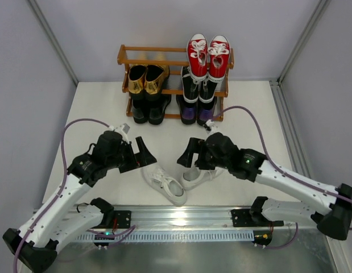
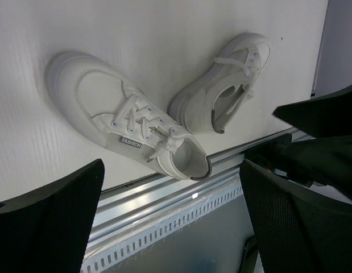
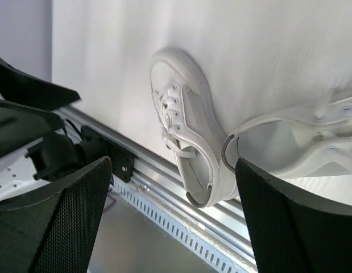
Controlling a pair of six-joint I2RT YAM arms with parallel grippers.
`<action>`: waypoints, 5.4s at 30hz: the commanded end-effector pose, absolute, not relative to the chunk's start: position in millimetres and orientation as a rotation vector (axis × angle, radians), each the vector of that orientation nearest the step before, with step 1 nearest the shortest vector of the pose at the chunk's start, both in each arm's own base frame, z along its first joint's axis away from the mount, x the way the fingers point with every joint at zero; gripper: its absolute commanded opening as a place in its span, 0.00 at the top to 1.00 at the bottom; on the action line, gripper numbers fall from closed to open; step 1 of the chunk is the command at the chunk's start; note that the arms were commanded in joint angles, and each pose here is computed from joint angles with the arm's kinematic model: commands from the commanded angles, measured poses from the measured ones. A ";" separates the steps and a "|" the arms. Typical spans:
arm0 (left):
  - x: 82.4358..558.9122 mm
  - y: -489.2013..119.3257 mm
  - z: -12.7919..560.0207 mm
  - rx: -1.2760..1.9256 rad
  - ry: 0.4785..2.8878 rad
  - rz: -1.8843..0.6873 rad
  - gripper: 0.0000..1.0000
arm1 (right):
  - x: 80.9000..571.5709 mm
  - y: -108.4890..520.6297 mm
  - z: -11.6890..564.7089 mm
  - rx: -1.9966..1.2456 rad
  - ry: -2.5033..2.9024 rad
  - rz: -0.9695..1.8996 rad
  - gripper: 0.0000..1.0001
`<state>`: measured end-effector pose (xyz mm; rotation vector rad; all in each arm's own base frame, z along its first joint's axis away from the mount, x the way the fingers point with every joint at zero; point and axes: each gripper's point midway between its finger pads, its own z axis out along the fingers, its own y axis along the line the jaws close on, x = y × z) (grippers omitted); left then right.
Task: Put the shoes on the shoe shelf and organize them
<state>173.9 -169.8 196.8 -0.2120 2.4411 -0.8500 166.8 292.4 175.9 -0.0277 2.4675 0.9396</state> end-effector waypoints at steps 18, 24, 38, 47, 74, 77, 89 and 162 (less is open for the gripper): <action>160.4 -178.5 96.4 -0.501 2.581 -0.673 1.00 | 171.9 92.1 78.9 0.854 2.452 0.168 0.96; 153.9 -182.7 66.1 -0.482 2.659 -0.594 1.00 | 178.0 106.4 48.6 0.801 2.550 0.202 0.96; 212.9 -218.1 29.9 -0.338 2.592 -0.573 1.00 | 221.8 127.0 26.6 0.699 2.579 0.208 0.96; 295.0 -257.8 60.6 -0.200 2.512 -0.682 1.00 | 246.6 129.8 22.9 0.619 2.581 0.194 0.96; 349.9 -333.4 151.3 -0.024 2.326 -1.034 1.00 | 281.7 171.0 30.2 0.382 2.599 0.366 0.96; 340.3 -322.2 151.4 -0.037 2.342 -0.999 1.00 | 277.4 168.6 28.5 0.383 2.605 0.360 0.96; 246.6 -181.7 165.3 -0.308 2.360 -0.504 1.00 | 250.8 178.8 32.1 0.340 2.614 0.420 0.96; 113.9 -276.3 94.1 -0.110 2.709 -0.944 1.00 | 232.1 169.2 29.1 0.338 2.632 0.294 0.96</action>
